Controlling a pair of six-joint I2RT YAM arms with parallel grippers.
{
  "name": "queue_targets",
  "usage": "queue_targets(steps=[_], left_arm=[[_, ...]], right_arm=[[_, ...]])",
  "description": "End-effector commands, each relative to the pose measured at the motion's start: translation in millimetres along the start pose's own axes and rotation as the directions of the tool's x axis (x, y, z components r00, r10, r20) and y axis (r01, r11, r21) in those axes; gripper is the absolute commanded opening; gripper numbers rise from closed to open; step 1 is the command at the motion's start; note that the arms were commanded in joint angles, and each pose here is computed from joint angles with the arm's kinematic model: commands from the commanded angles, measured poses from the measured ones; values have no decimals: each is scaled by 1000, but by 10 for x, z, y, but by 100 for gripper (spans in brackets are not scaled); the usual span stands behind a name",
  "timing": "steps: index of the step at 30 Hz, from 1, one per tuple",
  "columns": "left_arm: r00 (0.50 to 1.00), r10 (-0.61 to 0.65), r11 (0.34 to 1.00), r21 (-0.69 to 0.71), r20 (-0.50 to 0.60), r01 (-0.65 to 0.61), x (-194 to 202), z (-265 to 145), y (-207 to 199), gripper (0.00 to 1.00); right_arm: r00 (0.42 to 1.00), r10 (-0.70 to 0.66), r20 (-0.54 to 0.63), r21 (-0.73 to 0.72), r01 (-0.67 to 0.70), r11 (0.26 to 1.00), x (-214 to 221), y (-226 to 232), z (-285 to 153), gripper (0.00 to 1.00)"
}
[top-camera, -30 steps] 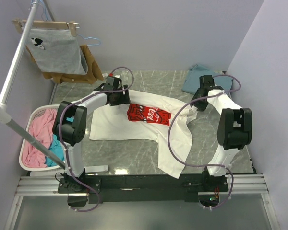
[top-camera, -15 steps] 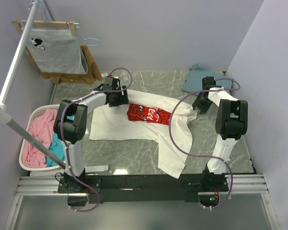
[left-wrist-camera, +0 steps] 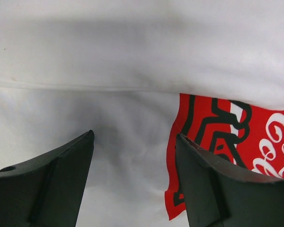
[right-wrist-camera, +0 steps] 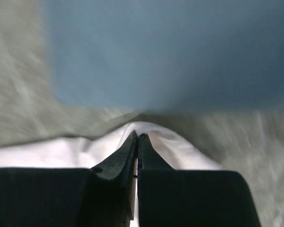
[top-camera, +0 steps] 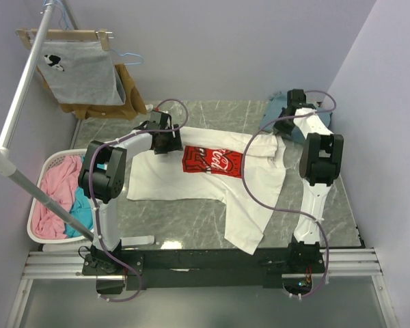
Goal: Fold and stack the t-shirts
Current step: Fold the flattened tshirt in 1/3 of the way, then grap the side of the flattened tshirt closest away from the robot with both arms
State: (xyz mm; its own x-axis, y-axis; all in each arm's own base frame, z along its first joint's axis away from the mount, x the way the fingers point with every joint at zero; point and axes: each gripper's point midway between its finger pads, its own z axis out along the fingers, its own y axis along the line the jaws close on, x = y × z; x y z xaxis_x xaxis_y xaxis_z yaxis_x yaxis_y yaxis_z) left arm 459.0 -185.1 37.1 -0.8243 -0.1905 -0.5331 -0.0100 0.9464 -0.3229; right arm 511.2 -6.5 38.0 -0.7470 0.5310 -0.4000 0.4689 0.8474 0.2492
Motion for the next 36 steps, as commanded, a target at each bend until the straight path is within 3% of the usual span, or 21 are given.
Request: queue_targets(steps=[1,5,8,9,12,14,18,22,24,31,36], left_arm=[[1000,9,998,-68,25,-7,-77,26,165,75],[999,-7,992,-123,53,14,-106,-19,315,75],[995,-27,984,-173,91,42,-155,-89,468,76],[994,-40,982,-181,102,58,-174,-107,496,76],[990,-54,981,-180,131,77,-244,-217,513,76],[985,-58,982,-168,164,86,-314,-350,474,76],[969,-70,966,-225,237,125,-410,-647,567,77],[967,-90,961,-233,239,147,-250,-923,617,78],[970,-114,957,-237,215,166,-25,-1032,680,78],[949,-273,940,-166,156,298,815,-1246,788,76],[917,-360,897,-208,172,391,1206,-1435,939,75]], right_arm=[[996,-41,81,-106,50,993,-533,392,-102,0],[984,-43,175,-167,73,983,-978,670,-232,0],[979,-46,198,-201,86,976,-1023,737,-187,1],[978,-44,204,-232,92,968,-1030,787,-258,19],[973,-30,230,-212,80,974,-1011,729,-396,43],[973,-21,228,-182,64,981,-891,608,-409,47],[942,-15,335,-154,70,986,-849,491,-994,55],[966,-48,253,-124,82,989,-350,348,-1142,57],[964,-71,256,-123,105,987,-168,337,-1308,57],[993,-81,82,-145,93,985,974,-139,-1405,57],[991,-106,78,-211,120,970,1550,-220,-1724,57]])
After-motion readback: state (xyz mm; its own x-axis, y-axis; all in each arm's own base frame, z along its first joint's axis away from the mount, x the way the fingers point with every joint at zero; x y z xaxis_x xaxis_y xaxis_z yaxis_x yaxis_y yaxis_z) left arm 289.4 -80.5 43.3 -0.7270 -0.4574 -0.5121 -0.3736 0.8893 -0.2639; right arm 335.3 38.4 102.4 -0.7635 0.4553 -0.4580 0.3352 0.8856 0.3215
